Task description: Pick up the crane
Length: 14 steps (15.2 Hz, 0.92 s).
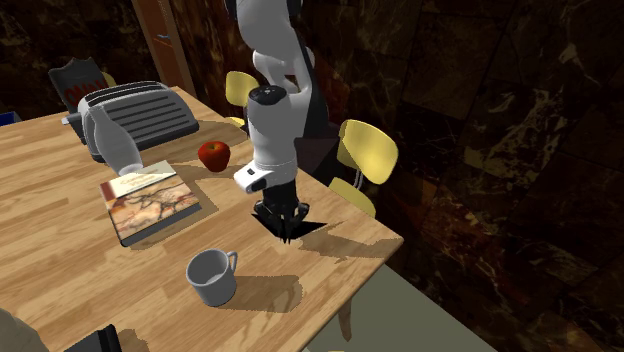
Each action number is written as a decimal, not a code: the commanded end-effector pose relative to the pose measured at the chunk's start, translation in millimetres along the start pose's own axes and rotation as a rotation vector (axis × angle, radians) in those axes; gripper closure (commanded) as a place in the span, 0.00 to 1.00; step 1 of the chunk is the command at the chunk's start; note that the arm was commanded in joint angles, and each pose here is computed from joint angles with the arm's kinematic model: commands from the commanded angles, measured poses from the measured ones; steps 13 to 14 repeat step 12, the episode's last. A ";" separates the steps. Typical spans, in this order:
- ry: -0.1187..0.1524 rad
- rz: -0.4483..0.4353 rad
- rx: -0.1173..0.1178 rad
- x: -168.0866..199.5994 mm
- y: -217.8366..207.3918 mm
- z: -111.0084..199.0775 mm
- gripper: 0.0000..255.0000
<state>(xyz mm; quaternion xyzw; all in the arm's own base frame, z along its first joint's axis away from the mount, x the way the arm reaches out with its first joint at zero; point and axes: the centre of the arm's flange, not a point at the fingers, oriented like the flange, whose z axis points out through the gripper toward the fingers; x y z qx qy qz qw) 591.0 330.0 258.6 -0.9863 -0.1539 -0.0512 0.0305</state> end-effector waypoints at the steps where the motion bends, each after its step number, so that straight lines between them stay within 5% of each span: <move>1: 0.000 0.000 0.000 0.8 -1.2 -10.7 1.00; 14: 0.000 0.000 0.000 6.1 -3.3 -58.7 1.00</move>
